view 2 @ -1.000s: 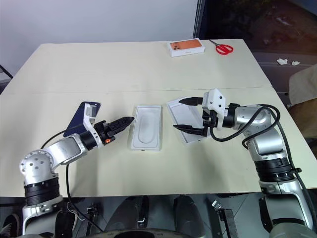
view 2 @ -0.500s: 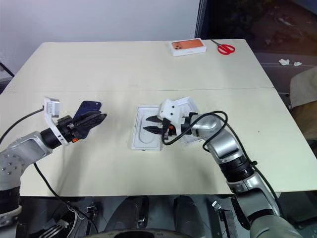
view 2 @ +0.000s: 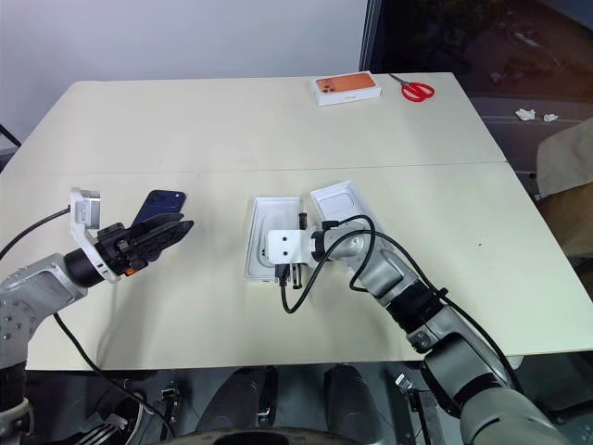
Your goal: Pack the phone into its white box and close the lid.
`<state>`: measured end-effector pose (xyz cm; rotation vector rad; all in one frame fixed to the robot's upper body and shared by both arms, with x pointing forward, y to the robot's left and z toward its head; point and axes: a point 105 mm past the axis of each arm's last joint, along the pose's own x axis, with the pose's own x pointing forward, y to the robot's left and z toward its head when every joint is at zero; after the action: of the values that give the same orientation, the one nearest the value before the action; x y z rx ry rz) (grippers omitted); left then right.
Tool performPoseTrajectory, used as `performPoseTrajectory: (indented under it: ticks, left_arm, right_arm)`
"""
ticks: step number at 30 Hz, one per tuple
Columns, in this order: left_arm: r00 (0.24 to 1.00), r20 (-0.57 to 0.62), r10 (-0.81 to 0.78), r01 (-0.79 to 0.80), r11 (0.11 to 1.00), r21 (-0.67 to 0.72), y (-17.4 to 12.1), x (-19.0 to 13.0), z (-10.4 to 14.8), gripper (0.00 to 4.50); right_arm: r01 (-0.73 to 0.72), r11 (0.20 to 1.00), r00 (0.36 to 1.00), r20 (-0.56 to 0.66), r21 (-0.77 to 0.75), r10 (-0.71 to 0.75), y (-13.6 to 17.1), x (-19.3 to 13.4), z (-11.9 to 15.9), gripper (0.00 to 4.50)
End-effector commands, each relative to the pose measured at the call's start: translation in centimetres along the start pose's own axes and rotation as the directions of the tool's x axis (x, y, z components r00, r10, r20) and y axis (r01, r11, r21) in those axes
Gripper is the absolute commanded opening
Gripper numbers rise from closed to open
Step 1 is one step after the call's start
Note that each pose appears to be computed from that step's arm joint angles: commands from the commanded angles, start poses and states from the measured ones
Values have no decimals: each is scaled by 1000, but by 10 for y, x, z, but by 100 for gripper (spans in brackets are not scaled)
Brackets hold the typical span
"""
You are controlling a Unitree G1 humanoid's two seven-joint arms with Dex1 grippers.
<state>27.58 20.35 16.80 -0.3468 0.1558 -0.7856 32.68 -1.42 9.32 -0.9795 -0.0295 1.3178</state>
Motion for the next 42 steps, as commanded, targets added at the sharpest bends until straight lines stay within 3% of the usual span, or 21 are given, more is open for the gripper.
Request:
performPoseTrajectory:
  ticks: [1, 9, 14, 18, 22, 24, 34, 37, 42]
  left_arm:
    - [999, 40, -10, 8, 999, 47, -6, 0, 12, 296]
    - [999, 39, -11, 9, 999, 52, -8, 2, 11, 296]
    - [1000, 12, 16, -17, 996, 92, -2, 1, 8, 296]
    - [998, 14, 57, -58, 993, 100, 6, 0, 8, 296]
    - [997, 5, 79, -79, 994, 80, 13, 0, 8, 296]
    - [996, -1, 89, -89, 993, 73, 18, -1, 8, 296]
    - [954, 16, 298, -299, 954, 35, 76, -38, 17, 296]
    - [930, 15, 368, -367, 925, 100, 89, -47, 14, 296]
    - [827, 58, 559, -561, 828, 24, 134, -80, 12, 296]
  right_arm:
    - [26, 997, 999, -20, -74, -28, -8, 4, -2, 6]
    - [28, 999, 999, 39, -22, -27, -8, 3, 5, 6]
    - [109, 986, 979, 157, 130, -129, -37, -20, 25, 6]
    - [163, 980, 971, 158, 113, -179, -50, -33, 28, 6]
    - [198, 954, 950, 196, 226, -243, -61, -38, 33, 6]
    - [204, 955, 947, 204, 214, -247, -61, -37, 35, 6]
    - [265, 954, 919, 264, 140, -293, -60, 2, 61, 6]
    - [261, 958, 917, 279, 118, -284, -56, 12, 69, 6]
    - [269, 956, 912, 288, 121, -293, -54, 27, 79, 6]
